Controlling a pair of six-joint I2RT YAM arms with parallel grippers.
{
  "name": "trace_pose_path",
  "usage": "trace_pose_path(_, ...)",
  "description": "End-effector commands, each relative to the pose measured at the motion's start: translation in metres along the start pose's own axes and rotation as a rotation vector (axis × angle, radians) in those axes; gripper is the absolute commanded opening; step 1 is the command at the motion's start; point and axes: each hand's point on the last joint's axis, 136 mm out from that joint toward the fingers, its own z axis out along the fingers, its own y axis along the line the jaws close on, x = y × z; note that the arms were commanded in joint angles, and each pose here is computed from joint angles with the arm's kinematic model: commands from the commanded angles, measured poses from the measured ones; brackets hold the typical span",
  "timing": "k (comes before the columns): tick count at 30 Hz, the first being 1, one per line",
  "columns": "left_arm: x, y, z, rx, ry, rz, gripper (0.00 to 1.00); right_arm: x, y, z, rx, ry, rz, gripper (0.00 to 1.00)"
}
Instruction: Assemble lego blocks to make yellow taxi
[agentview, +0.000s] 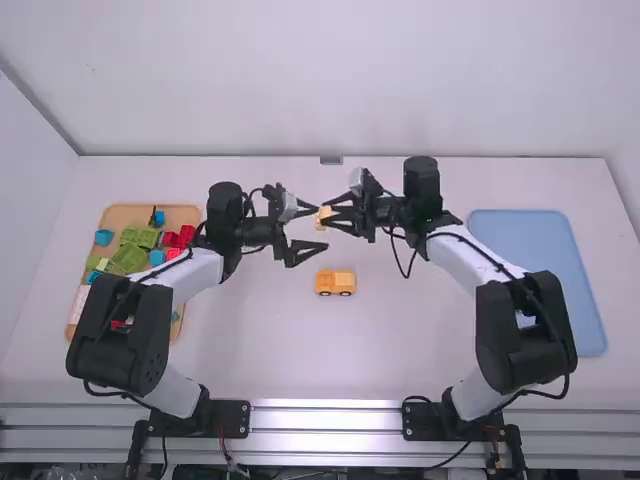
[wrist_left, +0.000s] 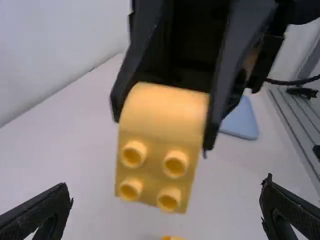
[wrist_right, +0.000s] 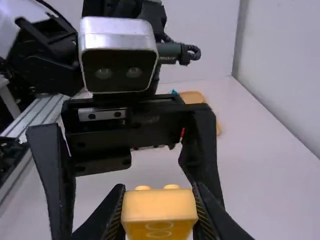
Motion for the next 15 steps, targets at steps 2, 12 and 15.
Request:
trace_pose_path(2, 0.006, 0.009, -0.001, -0.049, 0.018, -0.019, 0.99, 0.007, -0.008, -0.007, 0.032, 0.007, 0.036, 0.09)
trace_pose_path(12, -0.007, -0.009, 0.002, 0.048, -0.028, 0.057, 0.92, 0.001, 0.012, 0.001, -0.068, -0.019, 0.005, 0.09)
trace_pose_path(15, -0.008, -0.014, 0.002, 0.076, -0.034, 0.058, 0.81, 0.000, 0.015, 0.004, -0.083, -0.021, 0.000, 0.09)
